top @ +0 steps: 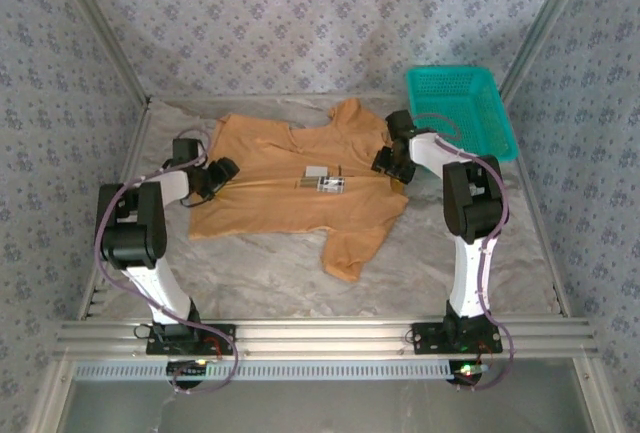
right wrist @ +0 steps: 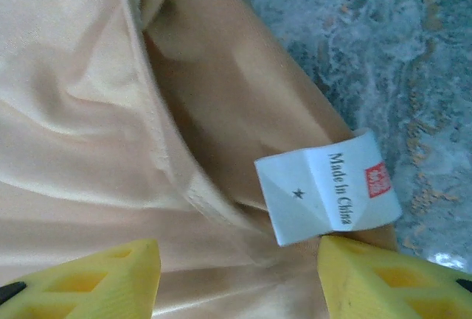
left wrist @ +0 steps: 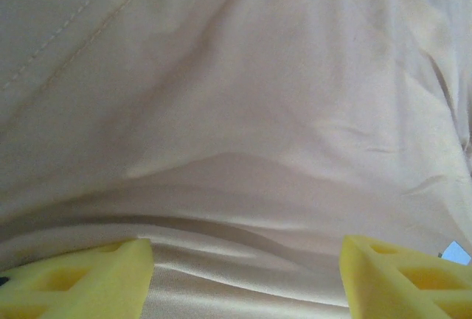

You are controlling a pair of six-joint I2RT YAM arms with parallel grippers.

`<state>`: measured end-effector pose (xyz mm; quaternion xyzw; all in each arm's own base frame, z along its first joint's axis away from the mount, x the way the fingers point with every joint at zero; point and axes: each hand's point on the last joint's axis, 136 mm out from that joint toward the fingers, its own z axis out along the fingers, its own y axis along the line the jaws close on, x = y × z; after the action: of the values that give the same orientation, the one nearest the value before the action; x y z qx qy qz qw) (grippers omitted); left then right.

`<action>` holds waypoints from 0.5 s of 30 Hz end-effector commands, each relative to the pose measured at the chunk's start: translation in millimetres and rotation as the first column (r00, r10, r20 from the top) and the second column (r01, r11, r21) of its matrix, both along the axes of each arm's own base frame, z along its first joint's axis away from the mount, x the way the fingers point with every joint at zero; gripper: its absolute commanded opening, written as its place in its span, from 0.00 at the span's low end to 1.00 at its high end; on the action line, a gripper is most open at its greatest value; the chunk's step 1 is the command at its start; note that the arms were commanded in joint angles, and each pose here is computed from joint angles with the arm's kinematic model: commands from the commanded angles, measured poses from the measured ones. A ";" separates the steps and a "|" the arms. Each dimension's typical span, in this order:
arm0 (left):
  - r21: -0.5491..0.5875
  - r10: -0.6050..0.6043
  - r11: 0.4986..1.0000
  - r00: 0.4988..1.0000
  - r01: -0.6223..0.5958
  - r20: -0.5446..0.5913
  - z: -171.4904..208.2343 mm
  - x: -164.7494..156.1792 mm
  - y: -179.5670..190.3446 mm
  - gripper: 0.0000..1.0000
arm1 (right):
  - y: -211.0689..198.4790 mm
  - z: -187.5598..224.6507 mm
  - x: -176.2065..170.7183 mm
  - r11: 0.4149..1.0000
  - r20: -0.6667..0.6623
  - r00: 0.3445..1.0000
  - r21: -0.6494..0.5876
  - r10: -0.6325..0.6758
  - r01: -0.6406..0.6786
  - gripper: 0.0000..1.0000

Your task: Fold the inside-out t-shirt

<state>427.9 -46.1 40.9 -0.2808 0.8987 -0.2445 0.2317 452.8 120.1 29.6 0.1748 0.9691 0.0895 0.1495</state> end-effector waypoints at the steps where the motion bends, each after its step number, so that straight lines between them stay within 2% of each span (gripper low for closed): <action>1: 0.101 0.042 0.994 0.996 -0.034 -0.076 6.2 -28.5 20.9 0.69 | -4.6 12.0 -16.1 0.996 -0.047 0.998 -0.070 0.050 -0.054 0.61; 5: 0.160 0.082 0.985 0.994 -0.070 -0.071 35.9 -66.7 29.9 0.69 | 14.5 53.5 -48.5 0.979 -0.010 0.986 -0.120 0.164 -0.164 0.63; 9: 0.153 0.107 0.984 0.989 -0.091 -0.100 36.4 -113.2 29.6 0.66 | 30.9 59.0 -107.5 0.961 -0.023 0.970 -0.126 0.244 -0.245 0.63; 11: 0.146 0.123 0.984 0.986 -0.107 -0.110 29.1 -134.1 30.3 0.65 | 31.8 47.8 -145.9 0.952 -0.064 0.961 -0.133 0.269 -0.275 0.60; 15: 0.123 0.153 0.983 0.980 -0.138 -0.125 8.7 -158.5 33.6 0.65 | 52.6 32.3 -206.0 0.947 -0.068 0.946 -0.025 0.317 -0.319 0.43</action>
<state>293.0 -17.9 70.6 -0.3221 0.9007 -0.1690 0.2374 287.0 173.3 85.9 0.0088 0.9851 0.0853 0.1491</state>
